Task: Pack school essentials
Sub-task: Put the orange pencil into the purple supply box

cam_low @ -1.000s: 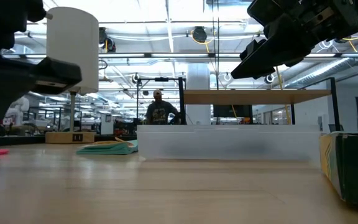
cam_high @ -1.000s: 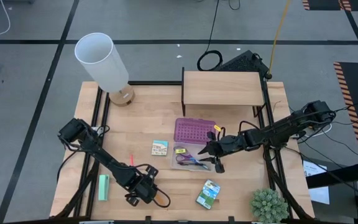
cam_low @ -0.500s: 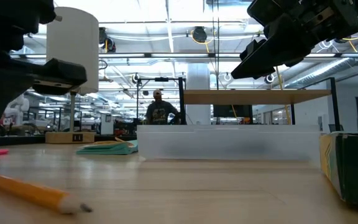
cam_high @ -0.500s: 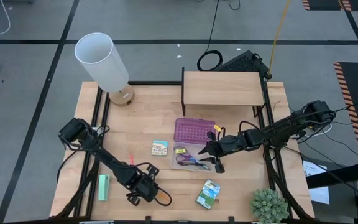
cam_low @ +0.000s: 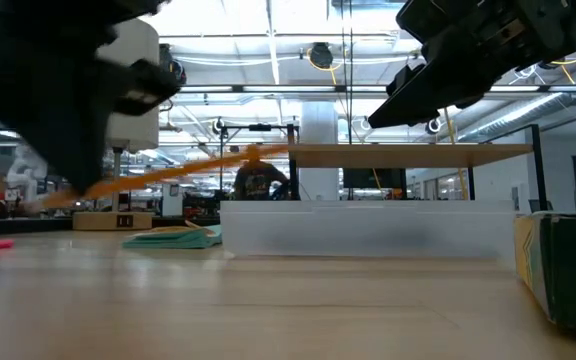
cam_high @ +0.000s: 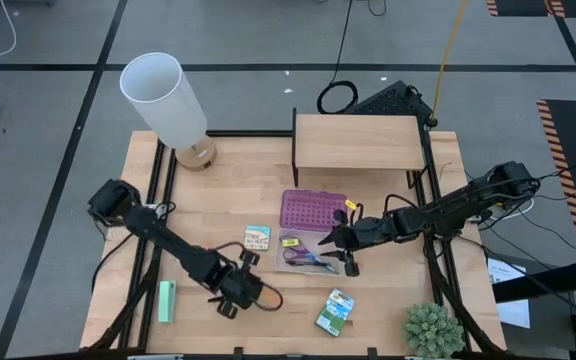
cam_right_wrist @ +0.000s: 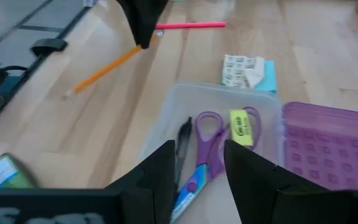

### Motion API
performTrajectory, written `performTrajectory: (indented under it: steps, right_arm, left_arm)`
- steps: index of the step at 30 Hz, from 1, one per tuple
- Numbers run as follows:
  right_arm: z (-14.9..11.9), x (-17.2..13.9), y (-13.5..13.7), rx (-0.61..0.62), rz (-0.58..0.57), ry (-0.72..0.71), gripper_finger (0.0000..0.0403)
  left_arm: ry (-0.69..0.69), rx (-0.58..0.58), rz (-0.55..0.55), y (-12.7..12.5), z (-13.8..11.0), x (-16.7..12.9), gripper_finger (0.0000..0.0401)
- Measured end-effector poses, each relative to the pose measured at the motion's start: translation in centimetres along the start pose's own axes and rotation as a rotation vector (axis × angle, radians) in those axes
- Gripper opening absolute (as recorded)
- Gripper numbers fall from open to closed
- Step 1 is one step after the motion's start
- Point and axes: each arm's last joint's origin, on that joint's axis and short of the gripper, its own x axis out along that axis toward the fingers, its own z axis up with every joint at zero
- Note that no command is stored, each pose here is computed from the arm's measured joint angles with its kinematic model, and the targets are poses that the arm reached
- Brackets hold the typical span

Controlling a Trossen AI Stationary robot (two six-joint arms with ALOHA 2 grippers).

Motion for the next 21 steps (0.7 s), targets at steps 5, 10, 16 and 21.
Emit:
performTrajectory:
  steps: [5,10,16,21]
  right_arm:
    - [0.1,0.0,-0.1,-0.007,-0.038,-0.011,0.0130]
    - [0.9,-0.1,0.0,-0.031,-0.119,-0.102,0.0130]
    - [2.1,-0.3,0.9,-0.081,-0.087,-0.227,0.0130]
    - [1.9,-0.3,0.9,-0.085,-0.086,-0.209,0.0130]
  left_arm:
    - [-0.061,-0.071,0.047,1.8,0.4,-1.9,0.0014]
    - [-0.066,-0.209,0.086,4.3,0.3,-3.1,0.0006]
    - [-0.040,-0.318,0.111,6.3,-0.1,-3.2,0.0009]
    - [-0.043,-0.344,0.025,6.2,0.1,-3.2,0.0013]
